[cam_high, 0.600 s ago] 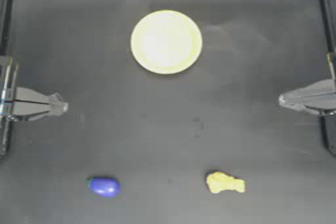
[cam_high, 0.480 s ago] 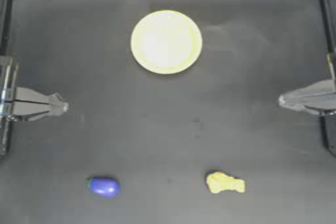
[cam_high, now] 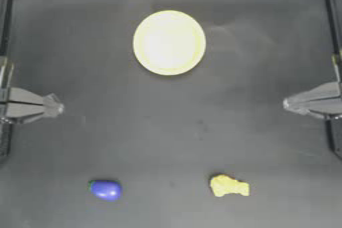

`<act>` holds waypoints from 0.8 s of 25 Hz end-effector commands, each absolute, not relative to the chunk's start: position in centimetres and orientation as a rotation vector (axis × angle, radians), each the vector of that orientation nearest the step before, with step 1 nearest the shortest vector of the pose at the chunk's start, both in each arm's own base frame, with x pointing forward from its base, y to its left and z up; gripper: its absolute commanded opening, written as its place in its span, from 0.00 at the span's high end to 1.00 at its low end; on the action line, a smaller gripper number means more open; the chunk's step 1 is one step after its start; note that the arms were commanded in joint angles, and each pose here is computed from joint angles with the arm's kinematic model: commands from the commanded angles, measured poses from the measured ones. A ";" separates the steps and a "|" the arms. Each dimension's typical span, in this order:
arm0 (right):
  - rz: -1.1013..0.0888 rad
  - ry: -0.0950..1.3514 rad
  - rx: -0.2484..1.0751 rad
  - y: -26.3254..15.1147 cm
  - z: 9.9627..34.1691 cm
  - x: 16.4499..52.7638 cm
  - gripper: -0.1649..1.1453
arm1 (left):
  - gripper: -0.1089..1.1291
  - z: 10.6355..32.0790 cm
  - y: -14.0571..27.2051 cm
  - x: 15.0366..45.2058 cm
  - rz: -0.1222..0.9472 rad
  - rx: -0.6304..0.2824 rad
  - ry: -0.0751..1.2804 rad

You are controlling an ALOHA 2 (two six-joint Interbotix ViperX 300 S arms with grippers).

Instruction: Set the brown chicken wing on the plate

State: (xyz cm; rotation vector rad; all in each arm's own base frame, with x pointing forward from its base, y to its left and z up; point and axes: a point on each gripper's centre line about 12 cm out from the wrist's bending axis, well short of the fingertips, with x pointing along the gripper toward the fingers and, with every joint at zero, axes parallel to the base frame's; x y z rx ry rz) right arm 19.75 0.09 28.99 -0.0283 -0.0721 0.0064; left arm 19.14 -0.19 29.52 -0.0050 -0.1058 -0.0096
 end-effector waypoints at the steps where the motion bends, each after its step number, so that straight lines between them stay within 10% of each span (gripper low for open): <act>1: 0.016 -0.081 -0.058 0.2 29.4 19.9 0.35 | 0.27 29.9 -0.2 19.1 -0.010 -0.007 -0.110; 5: 0.014 -0.083 -0.057 0.2 29.5 19.9 0.04 | 0.05 29.7 -0.2 19.2 -0.010 -0.005 -0.084; 20: 0.005 0.408 0.035 0.2 31.2 21.2 0.12 | 0.08 29.2 0.0 19.2 0.000 -0.006 -0.037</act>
